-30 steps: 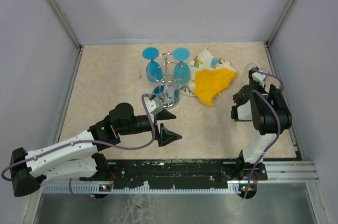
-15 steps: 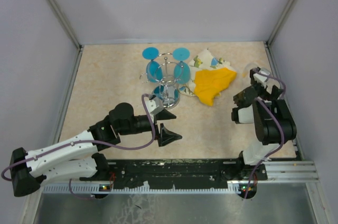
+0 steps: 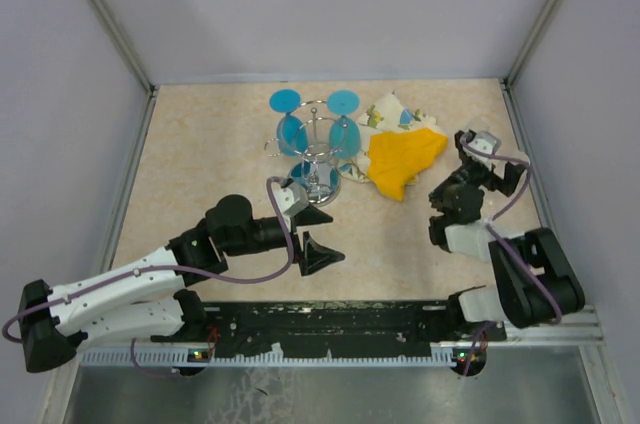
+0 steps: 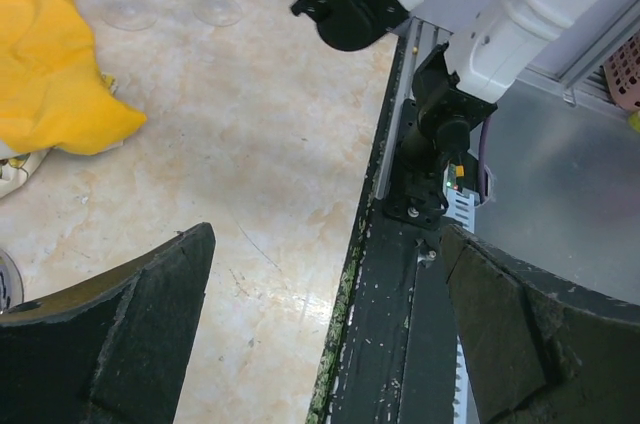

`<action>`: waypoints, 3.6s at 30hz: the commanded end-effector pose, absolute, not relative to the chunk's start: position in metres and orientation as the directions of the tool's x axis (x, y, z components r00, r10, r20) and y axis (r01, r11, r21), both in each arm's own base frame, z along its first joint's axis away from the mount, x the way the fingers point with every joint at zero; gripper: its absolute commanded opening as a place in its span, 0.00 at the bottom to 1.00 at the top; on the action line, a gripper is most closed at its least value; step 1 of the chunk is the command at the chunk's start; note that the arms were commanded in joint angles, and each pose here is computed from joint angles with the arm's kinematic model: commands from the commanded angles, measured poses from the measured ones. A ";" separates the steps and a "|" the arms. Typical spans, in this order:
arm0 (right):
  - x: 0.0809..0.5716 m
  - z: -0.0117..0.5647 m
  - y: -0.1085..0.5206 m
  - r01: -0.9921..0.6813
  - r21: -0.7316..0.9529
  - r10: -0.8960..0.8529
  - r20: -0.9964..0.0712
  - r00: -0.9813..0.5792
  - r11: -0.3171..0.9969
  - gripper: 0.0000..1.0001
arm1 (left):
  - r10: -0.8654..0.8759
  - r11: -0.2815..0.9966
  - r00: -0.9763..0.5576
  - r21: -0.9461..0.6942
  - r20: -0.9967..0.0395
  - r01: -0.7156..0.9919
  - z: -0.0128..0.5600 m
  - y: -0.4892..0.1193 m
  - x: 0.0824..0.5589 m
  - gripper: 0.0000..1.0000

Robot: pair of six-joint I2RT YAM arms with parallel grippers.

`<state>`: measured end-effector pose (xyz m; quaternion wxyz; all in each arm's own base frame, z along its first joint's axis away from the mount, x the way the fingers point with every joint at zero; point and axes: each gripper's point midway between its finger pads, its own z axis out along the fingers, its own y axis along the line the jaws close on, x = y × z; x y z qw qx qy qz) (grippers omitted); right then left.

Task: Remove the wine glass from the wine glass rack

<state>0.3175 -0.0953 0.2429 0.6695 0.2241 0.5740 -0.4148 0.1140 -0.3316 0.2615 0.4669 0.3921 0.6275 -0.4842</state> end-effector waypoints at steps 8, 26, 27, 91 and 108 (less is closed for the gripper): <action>0.273 0.325 -0.021 0.593 0.109 -0.068 -0.961 0.269 0.798 0.97 | 0.003 0.384 -0.293 -0.269 -0.956 0.883 0.273 -0.329 0.144 0.92; 0.366 0.384 0.150 -0.346 0.711 0.577 -0.701 -0.419 0.612 0.62 | -0.316 0.834 -0.273 -0.403 -0.909 0.376 0.315 -0.206 0.210 0.93; 0.373 0.375 0.147 -0.338 0.746 0.591 -0.663 -0.459 0.574 0.60 | -0.319 0.833 -0.276 -0.407 -0.907 0.374 0.313 -0.204 0.209 0.93; 0.439 0.335 0.233 -0.406 0.785 0.424 -0.602 -0.677 0.467 0.48 | -0.325 0.840 -0.439 -0.469 -0.837 0.272 0.255 -0.183 0.250 0.96; 0.421 0.353 0.243 -0.453 0.779 0.412 -0.619 -0.669 0.434 0.48 | -0.329 0.840 -0.440 -0.472 -0.836 0.267 0.253 -0.179 0.248 0.96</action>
